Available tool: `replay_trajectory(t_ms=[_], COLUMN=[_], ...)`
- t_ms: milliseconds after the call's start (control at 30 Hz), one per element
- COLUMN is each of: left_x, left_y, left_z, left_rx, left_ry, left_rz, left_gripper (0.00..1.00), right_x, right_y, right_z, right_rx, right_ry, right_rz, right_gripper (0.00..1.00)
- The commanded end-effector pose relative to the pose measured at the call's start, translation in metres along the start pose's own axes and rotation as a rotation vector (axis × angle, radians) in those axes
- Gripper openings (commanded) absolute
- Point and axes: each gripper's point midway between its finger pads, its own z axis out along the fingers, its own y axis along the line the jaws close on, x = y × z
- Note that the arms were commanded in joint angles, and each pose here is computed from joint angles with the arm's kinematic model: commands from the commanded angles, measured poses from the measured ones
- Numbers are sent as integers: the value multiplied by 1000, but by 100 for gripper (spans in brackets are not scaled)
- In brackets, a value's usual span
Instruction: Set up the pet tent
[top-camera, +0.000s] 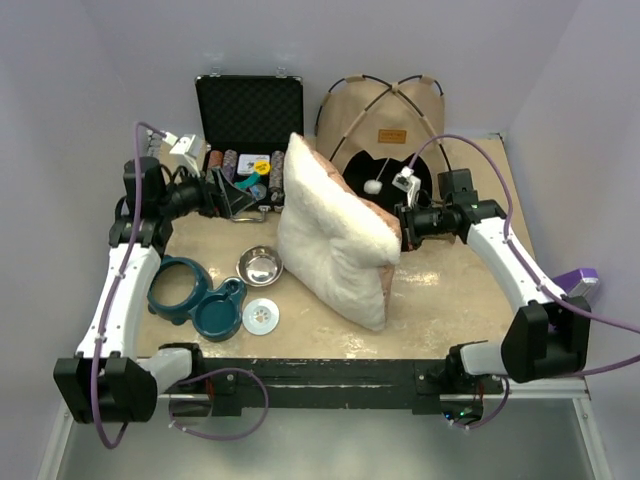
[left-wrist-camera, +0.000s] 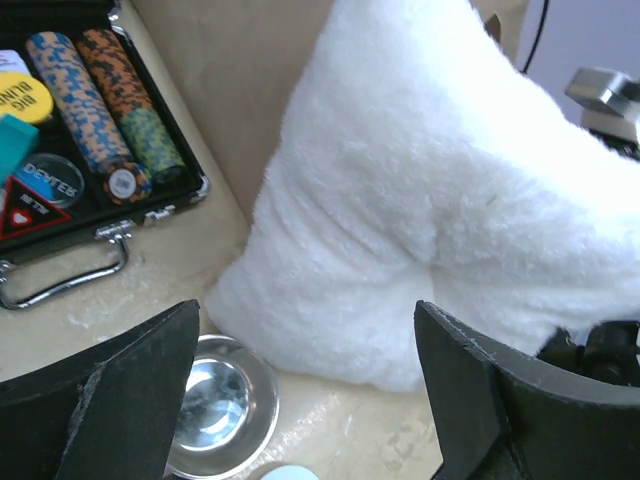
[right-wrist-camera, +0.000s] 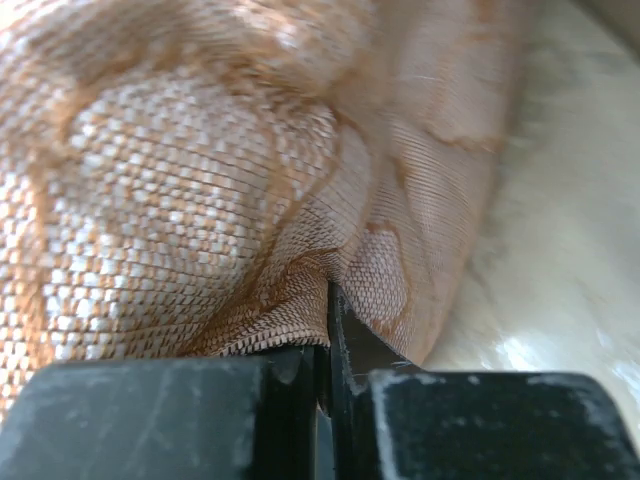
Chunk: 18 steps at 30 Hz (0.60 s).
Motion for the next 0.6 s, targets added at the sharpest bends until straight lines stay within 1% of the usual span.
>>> replay_trajectory(t_ms=[0, 67, 133, 200, 300, 367, 500, 567], left_x=[13, 24, 29, 36, 55, 66, 78, 80], left_y=[-27, -24, -17, -8, -13, -17, -21, -20], left_z=[-15, -13, -10, -2, 19, 30, 40, 42], left_rx=[99, 110, 88, 77, 84, 95, 117, 120], left_ry=[-19, -11, -12, 4, 72, 93, 81, 57], left_rz=[-3, 33, 88, 111, 142, 147, 133, 137], left_gripper=[93, 93, 93, 92, 89, 88, 88, 91], right_x=[-28, -30, -32, -35, -48, -55, -49, -40], right_y=[-38, -44, -47, -51, -54, -53, -51, -52], right_z=[-30, -40, -49, -63, -94, -115, -146, -156], right_rx=[288, 331, 373, 435, 512, 549, 653, 696], right_ry=[-101, -122, -144, -169, -256, -308, -368, -407], right_rz=[22, 46, 84, 87, 106, 112, 162, 206], right_gripper=[17, 46, 64, 76, 86, 90, 98, 99])
